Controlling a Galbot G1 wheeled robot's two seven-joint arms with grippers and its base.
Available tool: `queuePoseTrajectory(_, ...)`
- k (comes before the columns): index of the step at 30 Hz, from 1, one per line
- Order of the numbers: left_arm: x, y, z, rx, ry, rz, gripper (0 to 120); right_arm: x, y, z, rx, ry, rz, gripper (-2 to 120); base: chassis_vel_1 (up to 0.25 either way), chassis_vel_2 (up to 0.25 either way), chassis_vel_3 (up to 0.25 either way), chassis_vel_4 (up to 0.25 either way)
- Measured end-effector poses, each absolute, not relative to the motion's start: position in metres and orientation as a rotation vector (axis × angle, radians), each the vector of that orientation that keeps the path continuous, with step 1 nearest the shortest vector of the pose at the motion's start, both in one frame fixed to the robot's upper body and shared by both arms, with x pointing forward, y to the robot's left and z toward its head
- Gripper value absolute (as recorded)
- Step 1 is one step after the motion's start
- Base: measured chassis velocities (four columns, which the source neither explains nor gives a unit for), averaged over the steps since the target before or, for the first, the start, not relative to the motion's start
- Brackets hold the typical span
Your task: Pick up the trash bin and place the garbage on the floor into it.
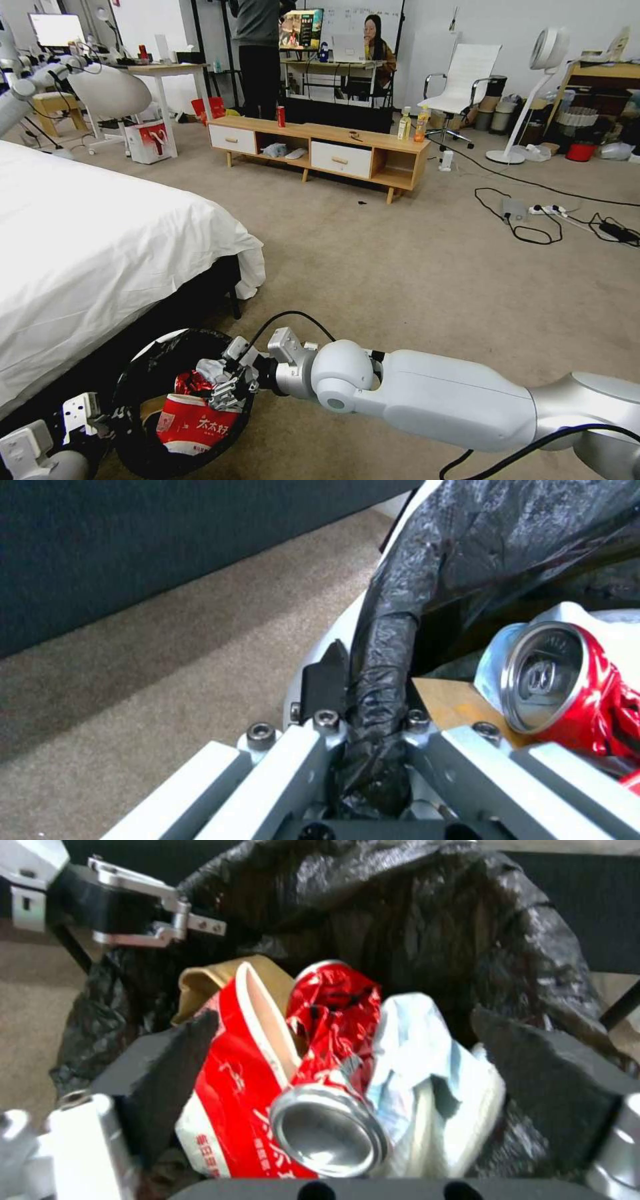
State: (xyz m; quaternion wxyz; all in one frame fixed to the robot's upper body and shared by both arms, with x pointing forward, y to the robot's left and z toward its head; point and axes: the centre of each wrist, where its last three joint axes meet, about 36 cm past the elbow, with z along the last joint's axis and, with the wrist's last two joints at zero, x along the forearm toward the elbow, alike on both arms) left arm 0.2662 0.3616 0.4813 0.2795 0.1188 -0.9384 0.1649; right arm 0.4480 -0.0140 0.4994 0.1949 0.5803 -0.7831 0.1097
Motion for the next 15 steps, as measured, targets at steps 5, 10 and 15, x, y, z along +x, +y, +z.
queuePoseTrajectory(5, 0.265, 0.362, 0.482, 0.321, -2.517, 0.441, 2, 0.45, -0.013, 0.507, 1.63, -2.222, 0.293, 100, 0.0, 0.0, 0.0, 0.0)
queuePoseTrajectory(10, 0.265, 0.362, 0.482, 0.323, -2.516, 0.444, 2, 0.453, -0.013, 0.525, 1.637, -2.283, 0.25, 100, 0.0, 0.0, 0.0, 0.0)
queuePoseTrajectory(15, 0.265, 0.362, 0.481, 0.323, -2.517, 0.442, 2, 0.459, -0.017, 0.552, 1.641, -2.39, 0.17, 100, 0.0, 0.0, 0.0, 0.0)
